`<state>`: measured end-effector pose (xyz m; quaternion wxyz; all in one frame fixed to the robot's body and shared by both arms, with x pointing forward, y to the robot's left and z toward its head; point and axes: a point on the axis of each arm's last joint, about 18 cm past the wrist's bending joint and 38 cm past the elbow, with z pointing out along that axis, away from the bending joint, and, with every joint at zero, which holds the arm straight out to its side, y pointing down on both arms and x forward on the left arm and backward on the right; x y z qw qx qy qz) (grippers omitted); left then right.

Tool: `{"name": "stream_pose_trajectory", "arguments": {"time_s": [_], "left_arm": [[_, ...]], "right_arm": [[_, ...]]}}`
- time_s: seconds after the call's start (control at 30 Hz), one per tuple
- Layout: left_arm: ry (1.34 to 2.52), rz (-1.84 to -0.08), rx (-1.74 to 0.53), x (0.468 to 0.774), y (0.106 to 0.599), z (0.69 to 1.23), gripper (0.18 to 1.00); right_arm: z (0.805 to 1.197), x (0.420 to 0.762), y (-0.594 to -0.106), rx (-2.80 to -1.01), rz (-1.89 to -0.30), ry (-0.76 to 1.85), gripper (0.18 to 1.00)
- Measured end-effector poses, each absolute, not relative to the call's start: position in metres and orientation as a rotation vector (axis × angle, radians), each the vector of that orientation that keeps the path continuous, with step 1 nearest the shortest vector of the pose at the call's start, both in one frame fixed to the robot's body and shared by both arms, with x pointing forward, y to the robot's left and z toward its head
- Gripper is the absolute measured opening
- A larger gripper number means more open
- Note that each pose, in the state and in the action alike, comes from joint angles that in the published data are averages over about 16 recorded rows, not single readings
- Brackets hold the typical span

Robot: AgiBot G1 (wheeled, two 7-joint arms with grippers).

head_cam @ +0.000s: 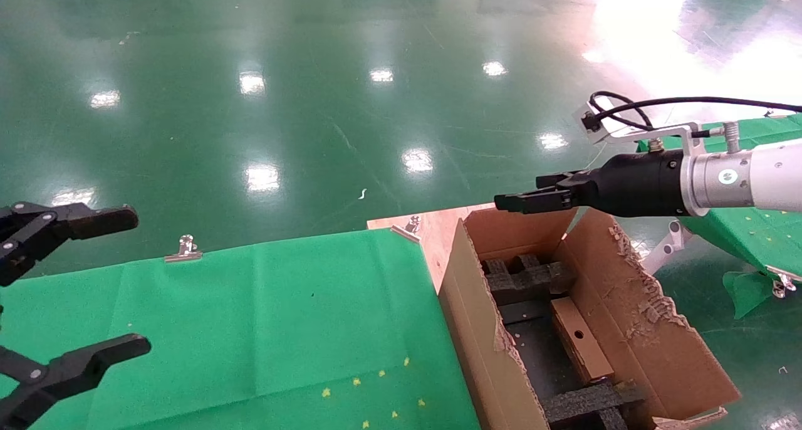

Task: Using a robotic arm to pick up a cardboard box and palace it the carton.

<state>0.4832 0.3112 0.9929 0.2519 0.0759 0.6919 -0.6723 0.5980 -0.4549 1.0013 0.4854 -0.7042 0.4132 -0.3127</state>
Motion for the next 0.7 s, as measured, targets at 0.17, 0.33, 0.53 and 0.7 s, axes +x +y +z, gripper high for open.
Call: {"name": "stream_pose_trajectory", "arguments": {"time_s": [0.17, 0.33, 0.53, 0.7], "left_arm": [[1.882, -1.829, 0.206, 0.483, 0.311, 0.993, 1.001], [1.882, -1.829, 0.206, 0.483, 0.311, 0.993, 1.001], [1.882, -1.829, 0.206, 0.483, 0.311, 0.993, 1.001], [1.882, -1.829, 0.206, 0.483, 0.311, 0.993, 1.001]], "right_arm": [[0.999, 0.599, -0.448, -1.722, -0.746, 0.983, 1.001], [0.996, 0.599, -0.433, -1.739, -0.713, 0.92, 1.001], [0.995, 0.594, -0.407, -1.761, -0.659, 0.793, 1.001], [0.994, 0.588, -0.386, -1.771, -0.617, 0.682, 1.001]]}}
